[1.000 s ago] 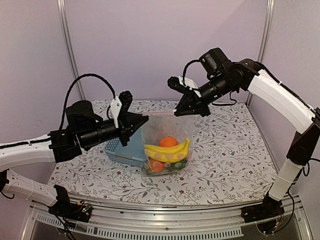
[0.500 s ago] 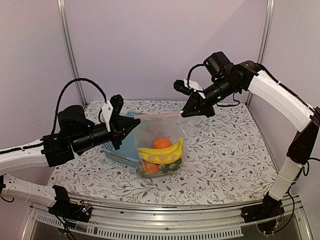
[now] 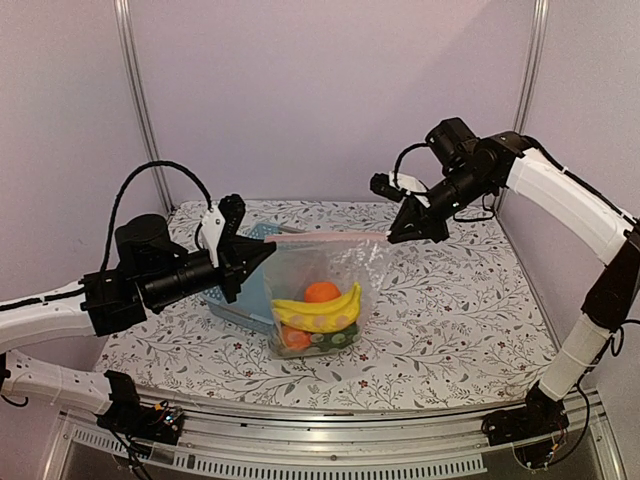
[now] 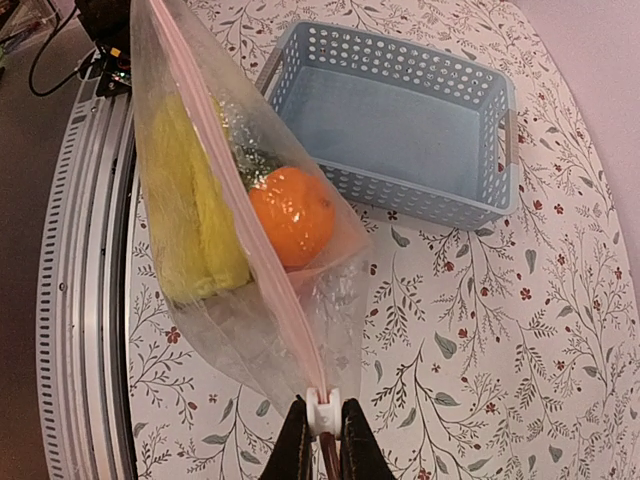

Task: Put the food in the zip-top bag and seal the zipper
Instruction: Zip the zipper on the zipper food storage bag.

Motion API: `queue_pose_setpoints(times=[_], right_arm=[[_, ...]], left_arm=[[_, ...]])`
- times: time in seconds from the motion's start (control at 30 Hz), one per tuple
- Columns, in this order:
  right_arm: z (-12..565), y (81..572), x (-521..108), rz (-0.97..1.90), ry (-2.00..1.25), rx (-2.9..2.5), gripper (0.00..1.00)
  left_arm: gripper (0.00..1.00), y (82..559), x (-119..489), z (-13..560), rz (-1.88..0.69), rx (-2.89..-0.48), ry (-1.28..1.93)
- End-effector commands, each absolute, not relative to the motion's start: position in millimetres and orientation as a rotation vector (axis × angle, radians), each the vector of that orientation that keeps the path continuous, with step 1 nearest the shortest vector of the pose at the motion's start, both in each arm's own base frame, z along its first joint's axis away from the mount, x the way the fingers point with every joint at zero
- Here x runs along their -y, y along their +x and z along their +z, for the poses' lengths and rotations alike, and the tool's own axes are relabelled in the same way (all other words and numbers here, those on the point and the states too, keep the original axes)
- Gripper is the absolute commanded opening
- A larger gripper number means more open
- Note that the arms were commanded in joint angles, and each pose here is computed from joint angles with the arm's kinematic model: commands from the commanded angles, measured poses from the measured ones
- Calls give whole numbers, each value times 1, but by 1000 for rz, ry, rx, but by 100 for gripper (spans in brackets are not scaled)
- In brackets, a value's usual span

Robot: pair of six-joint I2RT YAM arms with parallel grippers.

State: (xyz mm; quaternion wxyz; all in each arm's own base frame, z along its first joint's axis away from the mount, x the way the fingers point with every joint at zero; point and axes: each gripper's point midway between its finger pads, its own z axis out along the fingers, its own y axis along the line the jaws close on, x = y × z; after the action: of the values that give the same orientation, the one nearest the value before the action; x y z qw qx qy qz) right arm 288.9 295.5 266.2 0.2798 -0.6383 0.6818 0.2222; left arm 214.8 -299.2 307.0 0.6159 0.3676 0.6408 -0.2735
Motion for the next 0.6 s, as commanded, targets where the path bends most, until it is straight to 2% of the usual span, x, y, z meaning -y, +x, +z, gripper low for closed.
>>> queue_pose_setpoints(times=[0.0, 0.33, 0.57], right_arm=[[256, 298, -252, 434, -1675, -1965, 5], [255, 295, -248, 436, -1665, -1970, 5], [280, 321, -223, 416, -1549, -1960, 3]], left_arm=[[0, 223, 282, 326, -600, -1431, 763], [0, 232, 291, 323, -602, -1414, 741], [0, 275, 319, 328, -585, -1369, 723]])
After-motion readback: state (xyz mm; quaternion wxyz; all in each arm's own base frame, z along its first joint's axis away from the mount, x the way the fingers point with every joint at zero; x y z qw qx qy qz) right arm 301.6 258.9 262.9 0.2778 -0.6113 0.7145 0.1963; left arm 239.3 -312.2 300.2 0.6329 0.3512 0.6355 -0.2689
